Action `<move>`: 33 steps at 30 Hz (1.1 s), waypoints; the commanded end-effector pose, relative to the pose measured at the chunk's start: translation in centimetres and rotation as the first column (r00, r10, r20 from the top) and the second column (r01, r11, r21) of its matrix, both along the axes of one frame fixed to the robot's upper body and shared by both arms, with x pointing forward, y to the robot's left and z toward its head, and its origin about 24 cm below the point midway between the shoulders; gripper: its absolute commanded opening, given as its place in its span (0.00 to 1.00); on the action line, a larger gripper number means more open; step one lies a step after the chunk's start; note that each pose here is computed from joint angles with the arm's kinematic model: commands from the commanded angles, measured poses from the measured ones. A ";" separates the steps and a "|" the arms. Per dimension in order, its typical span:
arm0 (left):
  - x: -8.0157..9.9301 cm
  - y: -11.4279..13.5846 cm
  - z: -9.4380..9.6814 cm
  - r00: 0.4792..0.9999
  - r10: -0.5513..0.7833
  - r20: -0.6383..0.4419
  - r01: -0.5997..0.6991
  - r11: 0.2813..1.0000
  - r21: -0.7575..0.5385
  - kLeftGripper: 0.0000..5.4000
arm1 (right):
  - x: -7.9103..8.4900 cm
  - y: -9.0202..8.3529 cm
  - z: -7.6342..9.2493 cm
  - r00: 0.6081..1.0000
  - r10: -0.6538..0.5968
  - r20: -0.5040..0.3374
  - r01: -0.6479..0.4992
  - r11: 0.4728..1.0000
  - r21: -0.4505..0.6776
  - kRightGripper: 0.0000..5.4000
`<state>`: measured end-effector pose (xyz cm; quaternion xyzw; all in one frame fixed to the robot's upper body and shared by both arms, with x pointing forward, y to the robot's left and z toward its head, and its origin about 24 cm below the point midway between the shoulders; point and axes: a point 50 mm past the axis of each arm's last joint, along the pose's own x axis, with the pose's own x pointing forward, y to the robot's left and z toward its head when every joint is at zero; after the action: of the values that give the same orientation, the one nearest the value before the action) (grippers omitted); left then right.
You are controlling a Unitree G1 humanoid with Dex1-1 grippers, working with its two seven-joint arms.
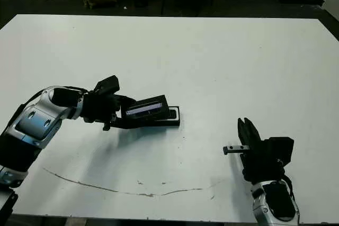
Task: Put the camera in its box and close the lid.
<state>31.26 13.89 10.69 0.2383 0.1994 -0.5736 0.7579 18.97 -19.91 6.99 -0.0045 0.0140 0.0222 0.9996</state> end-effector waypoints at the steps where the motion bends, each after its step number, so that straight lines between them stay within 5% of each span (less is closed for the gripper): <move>1: 0.5 0.3 -0.1 1.000 -0.010 -0.007 0.010 1.000 0.028 0.47 | -0.2 -0.1 -0.5 1.000 -0.007 -0.029 0.008 1.000 0.015 0.00; 33: 1.0 -0.7 -1.0 0.995 -0.102 -0.011 0.103 0.994 0.034 0.47 | -0.4 -0.3 -0.4 0.998 -0.018 -0.052 0.019 1.000 0.006 0.00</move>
<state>32.34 12.95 10.25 0.2569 0.1897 -0.6111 0.7243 18.83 -19.85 6.99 0.0030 0.0222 0.0216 0.9995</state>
